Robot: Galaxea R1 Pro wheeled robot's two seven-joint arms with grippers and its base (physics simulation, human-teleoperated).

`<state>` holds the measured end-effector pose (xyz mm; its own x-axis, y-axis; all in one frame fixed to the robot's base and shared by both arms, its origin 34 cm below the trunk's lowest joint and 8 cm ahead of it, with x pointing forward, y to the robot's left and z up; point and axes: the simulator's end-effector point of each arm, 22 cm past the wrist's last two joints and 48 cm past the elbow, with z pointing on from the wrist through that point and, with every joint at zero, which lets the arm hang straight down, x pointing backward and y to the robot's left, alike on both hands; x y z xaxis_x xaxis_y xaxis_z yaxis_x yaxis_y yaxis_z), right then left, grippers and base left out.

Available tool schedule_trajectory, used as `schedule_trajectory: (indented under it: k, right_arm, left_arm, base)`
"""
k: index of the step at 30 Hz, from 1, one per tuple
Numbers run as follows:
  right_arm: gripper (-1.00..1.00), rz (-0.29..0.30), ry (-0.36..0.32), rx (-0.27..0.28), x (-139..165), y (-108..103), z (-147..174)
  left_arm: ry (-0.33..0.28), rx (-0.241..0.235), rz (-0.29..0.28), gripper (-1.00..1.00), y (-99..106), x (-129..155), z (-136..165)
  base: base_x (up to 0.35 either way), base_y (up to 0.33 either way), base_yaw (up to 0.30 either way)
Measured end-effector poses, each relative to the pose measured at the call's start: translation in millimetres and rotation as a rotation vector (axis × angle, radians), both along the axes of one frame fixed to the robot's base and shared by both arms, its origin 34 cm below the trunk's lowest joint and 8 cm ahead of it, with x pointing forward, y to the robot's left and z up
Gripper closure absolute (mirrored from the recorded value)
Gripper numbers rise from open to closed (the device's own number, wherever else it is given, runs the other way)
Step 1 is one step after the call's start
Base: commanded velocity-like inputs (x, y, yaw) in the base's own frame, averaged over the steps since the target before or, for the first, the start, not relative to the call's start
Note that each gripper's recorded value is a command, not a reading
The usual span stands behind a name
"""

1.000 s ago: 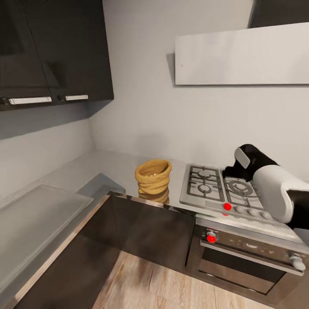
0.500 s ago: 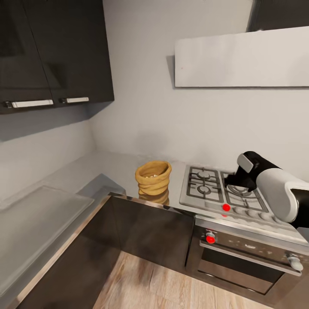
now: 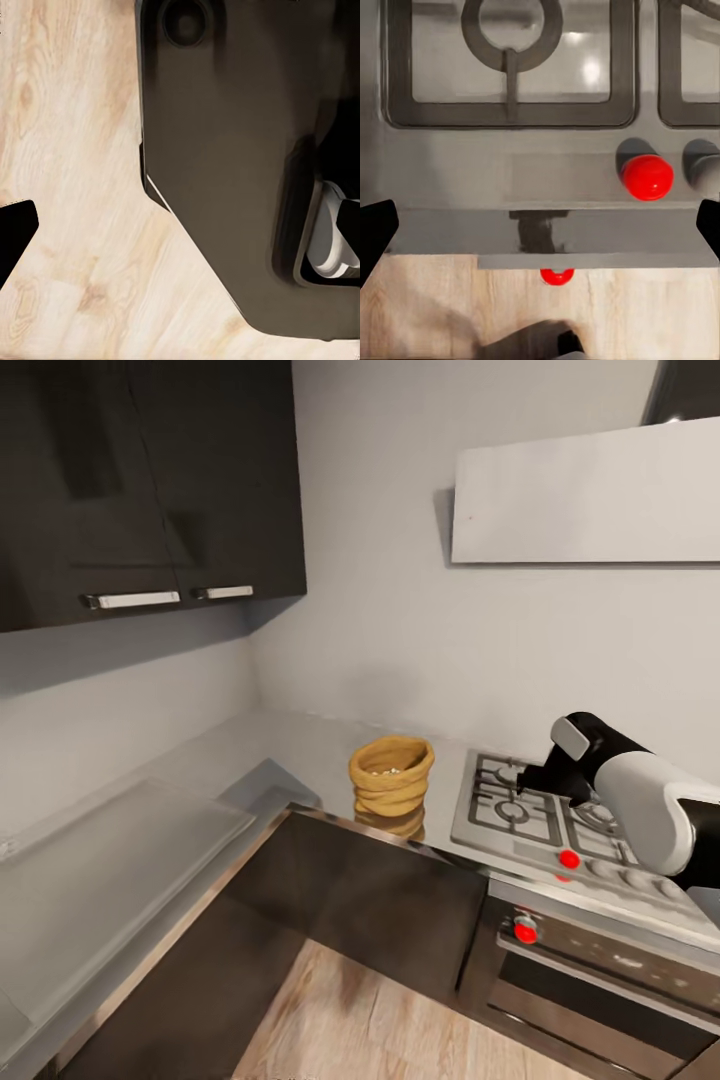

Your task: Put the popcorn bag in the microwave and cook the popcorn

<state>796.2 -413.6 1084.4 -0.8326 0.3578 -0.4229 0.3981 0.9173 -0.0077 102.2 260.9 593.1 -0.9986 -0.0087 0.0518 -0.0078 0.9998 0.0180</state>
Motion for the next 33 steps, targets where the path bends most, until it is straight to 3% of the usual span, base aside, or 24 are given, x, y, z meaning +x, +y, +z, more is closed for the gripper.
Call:
schedule_trajectory:
  k: [5, 10, 19, 33]
  right_arm:
    - [-1.0, 0.002, 0.0, 0.001, 1, 2, 0]
    - [-1.0, -0.003, -0.042, -0.005, 10, -1, 14]
    - [-1.0, -0.011, -0.107, -0.017, 23, -7, 37]
    - [-1.0, -0.016, -0.126, -0.014, 26, -7, 44]
  left_arm:
    - [0.003, 0.002, -0.001, -1.0, 1, -1, 0]
    - [0.006, 0.001, -0.004, -1.0, 2, -2, 0]
    - [0.008, 0.0, -0.004, -1.0, 0, -3, 0]
    - [0.008, -0.001, -0.004, -1.0, 0, -3, 0]
  base:
    - [0.0, 0.0, 0.277]
    - [0.0, 0.0, 0.249]
    - [0.0, 0.0, 0.035]
    - [0.0, 0.0, 0.216]
